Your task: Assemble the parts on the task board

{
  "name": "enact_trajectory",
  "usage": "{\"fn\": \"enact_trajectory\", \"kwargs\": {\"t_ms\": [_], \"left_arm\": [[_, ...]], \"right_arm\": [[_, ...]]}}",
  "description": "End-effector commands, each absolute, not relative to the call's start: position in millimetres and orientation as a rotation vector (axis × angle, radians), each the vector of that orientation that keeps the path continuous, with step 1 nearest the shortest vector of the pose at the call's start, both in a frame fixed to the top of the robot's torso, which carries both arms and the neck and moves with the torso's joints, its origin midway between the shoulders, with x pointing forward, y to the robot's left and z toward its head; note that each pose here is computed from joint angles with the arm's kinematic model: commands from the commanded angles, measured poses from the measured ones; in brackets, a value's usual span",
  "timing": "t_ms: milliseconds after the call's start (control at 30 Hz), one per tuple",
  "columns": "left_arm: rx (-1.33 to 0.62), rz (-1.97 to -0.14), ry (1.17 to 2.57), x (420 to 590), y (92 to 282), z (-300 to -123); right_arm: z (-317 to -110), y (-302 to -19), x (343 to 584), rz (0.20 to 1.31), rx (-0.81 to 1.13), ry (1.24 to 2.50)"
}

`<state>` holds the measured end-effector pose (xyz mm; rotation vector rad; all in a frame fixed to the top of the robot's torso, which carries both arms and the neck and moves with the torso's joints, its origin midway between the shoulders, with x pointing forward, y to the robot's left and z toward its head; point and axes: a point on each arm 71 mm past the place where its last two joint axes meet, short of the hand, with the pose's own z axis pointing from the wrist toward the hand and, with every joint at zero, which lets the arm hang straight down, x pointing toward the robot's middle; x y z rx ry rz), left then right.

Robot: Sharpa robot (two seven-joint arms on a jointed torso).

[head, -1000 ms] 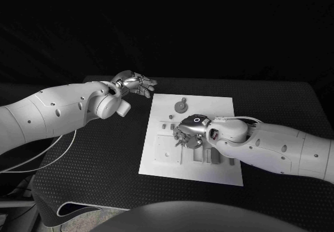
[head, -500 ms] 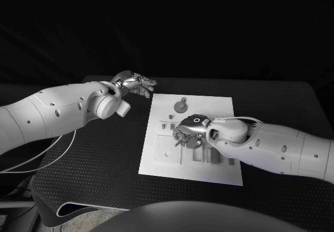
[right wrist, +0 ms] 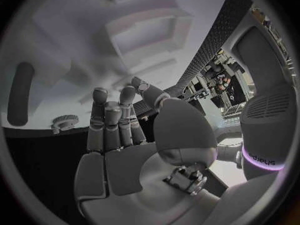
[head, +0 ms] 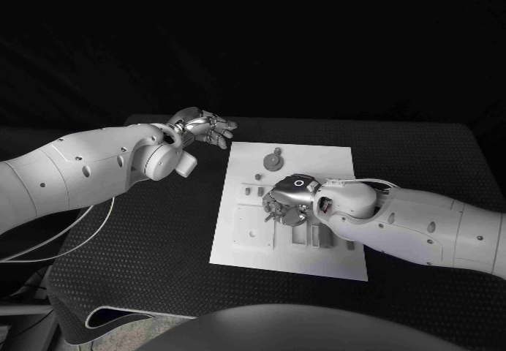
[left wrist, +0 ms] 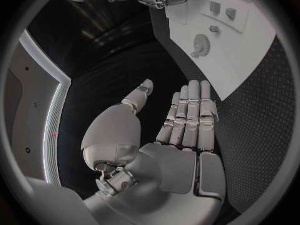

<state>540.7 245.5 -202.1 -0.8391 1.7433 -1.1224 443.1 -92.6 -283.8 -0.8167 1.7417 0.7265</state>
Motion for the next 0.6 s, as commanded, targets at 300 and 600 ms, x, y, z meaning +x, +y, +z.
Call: {"fn": "enact_trajectory", "kwargs": {"t_ms": [300, 600], "left_arm": [[-0.835, -1.139, 1.751, 540.2, 243.9, -201.4], [-0.835, -1.139, 1.752, 540.1, 244.3, -201.7]], "right_arm": [[-289.9, -95.4, 439.3, 0.710, -0.844, 1.752], [-288.3, -98.0, 440.2, 0.724, -0.794, 1.736]]}}
